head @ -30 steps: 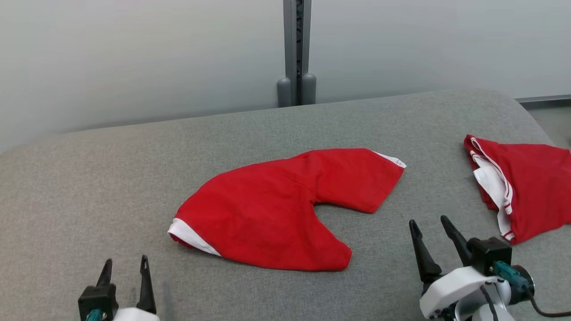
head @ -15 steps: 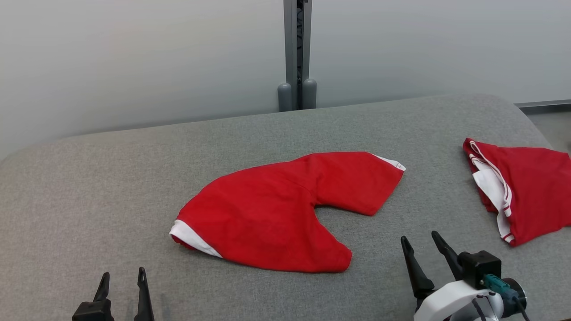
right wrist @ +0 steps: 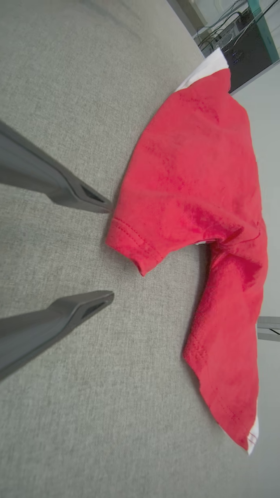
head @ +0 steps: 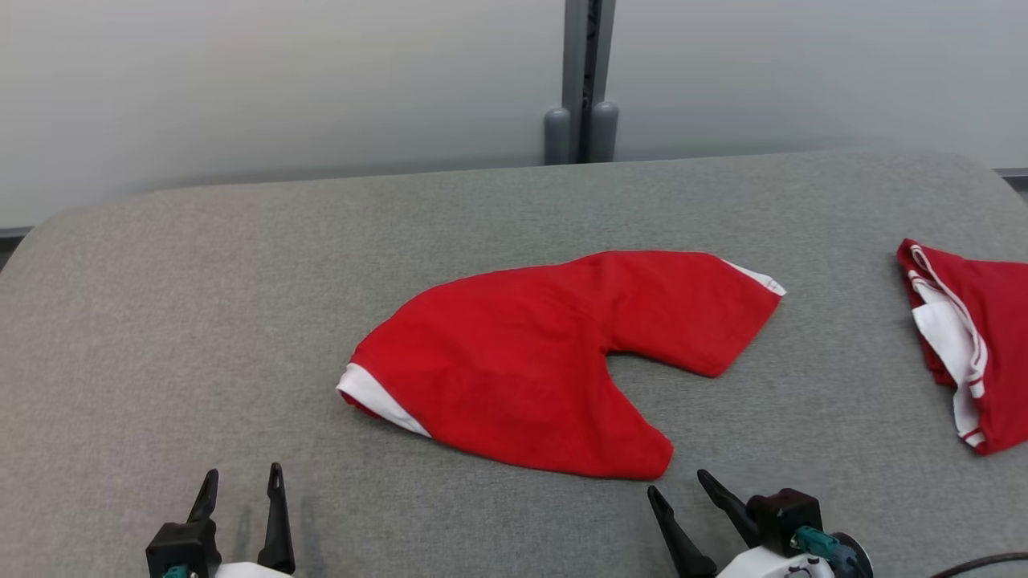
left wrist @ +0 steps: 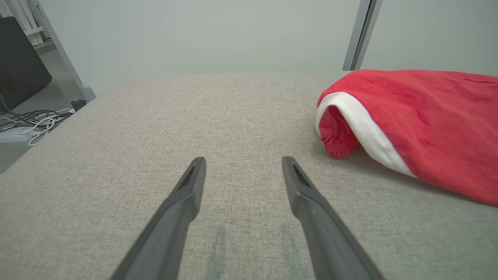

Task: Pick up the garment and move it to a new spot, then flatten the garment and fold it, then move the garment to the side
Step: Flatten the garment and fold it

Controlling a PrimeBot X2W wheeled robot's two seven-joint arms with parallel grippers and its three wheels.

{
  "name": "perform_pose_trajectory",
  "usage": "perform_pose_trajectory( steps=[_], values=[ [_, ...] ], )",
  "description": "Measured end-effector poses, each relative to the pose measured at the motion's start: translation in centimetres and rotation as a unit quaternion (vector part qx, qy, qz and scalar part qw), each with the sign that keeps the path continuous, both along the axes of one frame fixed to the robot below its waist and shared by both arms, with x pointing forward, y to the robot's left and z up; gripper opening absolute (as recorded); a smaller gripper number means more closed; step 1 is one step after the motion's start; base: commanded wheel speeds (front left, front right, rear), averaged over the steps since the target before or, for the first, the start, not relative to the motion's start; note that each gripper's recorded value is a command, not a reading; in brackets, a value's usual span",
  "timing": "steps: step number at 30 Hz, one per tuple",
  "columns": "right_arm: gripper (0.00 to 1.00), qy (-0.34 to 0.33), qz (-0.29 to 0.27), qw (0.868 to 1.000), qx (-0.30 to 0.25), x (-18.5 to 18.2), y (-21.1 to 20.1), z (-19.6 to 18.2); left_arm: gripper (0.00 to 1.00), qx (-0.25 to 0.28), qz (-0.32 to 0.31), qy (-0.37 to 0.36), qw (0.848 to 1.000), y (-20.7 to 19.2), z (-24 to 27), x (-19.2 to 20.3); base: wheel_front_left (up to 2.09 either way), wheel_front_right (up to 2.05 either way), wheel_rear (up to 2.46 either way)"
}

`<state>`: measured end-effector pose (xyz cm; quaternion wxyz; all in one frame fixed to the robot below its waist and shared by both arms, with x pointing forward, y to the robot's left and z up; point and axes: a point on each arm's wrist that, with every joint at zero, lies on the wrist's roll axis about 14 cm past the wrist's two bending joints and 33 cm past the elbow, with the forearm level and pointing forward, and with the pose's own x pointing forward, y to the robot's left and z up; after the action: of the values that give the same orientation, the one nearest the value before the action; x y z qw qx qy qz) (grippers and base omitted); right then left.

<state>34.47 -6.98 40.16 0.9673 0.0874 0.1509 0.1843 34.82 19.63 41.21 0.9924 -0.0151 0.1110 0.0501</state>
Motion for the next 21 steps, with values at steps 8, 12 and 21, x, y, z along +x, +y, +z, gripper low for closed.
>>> perform_pose_trajectory(
  steps=[8, 12, 21],
  values=[
    [1.00, 0.019, 0.032, 0.999, 0.002, 0.9, 1.9, -1.0, 1.00, 0.005, 0.017, 0.009, 1.000, 1.2, -0.5, -0.2, 0.00, 0.00, 0.00],
    [0.60, 0.024, 0.049, 0.998, 0.010, 1.1, 3.1, -1.1, 1.00, 0.004, 0.023, 0.013, 1.000, 1.5, -0.7, -0.4, 0.00, 0.00, 0.00],
    [0.00, -0.004, 0.054, 0.998, 0.013, 2.5, 3.6, 0.6, 1.00, -0.005, 0.023, 0.013, 1.000, 1.2, -0.8, -0.3, 0.00, 0.00, 0.00]
  ],
)
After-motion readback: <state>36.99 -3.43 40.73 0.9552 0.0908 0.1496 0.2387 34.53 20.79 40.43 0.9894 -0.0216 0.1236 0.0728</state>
